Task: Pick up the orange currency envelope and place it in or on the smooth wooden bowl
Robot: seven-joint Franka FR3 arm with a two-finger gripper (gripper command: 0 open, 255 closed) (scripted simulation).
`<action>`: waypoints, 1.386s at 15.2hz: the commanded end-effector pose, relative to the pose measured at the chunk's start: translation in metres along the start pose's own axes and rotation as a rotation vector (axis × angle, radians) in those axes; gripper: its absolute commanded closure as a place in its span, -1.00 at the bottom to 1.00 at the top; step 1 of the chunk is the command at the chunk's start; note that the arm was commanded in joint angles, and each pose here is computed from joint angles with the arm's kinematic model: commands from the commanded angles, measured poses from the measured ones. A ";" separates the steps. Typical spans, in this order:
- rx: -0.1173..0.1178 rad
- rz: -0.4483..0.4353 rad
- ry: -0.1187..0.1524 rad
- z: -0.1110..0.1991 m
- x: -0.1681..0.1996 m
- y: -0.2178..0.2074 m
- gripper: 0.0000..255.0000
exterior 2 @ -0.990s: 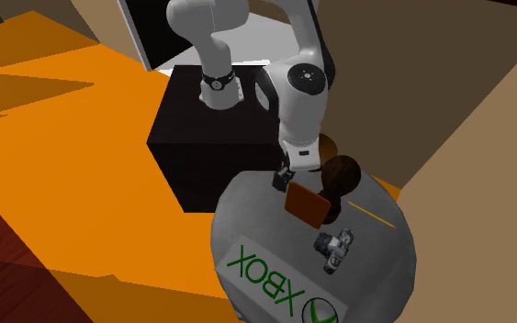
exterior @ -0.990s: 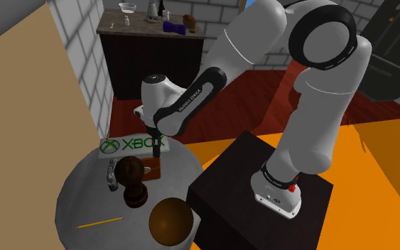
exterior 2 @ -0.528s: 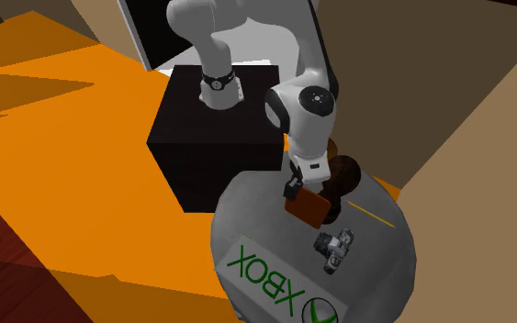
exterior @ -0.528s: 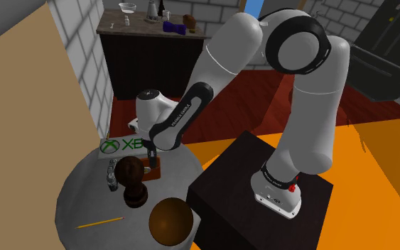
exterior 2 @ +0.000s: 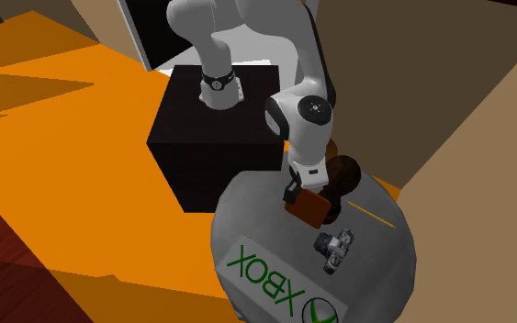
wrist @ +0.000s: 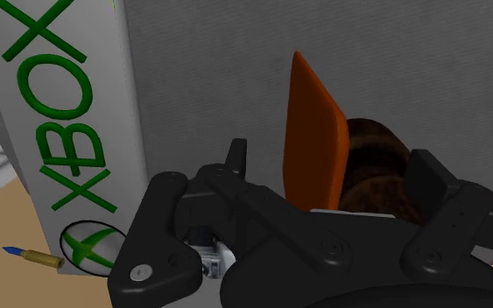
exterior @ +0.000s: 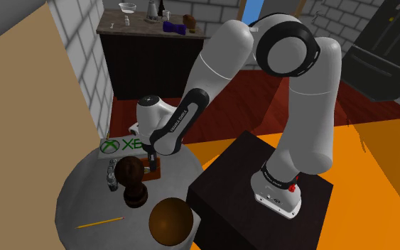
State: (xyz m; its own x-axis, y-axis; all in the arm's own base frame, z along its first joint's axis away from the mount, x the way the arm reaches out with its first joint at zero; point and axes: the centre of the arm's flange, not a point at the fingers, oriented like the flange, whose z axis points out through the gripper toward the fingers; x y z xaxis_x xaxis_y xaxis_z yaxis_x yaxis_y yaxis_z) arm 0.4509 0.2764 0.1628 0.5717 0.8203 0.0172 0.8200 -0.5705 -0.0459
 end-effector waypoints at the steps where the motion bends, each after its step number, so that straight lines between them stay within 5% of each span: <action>1: 0.000 0.000 0.000 0.000 0.000 0.000 -1.00; 3: 0.000 0.000 0.000 0.000 0.000 0.000 -1.00; 4: 0.000 0.000 0.000 0.000 0.000 0.000 1.00; 13: 0.000 0.000 0.000 0.000 0.000 0.000 1.00; 21: 0.000 0.000 0.000 -0.042 0.001 -0.002 1.00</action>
State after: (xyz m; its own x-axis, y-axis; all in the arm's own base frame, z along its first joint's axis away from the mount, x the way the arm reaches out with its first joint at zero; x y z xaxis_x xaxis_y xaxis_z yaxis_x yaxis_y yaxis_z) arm 0.4505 0.2758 0.1989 0.5718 0.8202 0.0174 0.8199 -0.5707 -0.0458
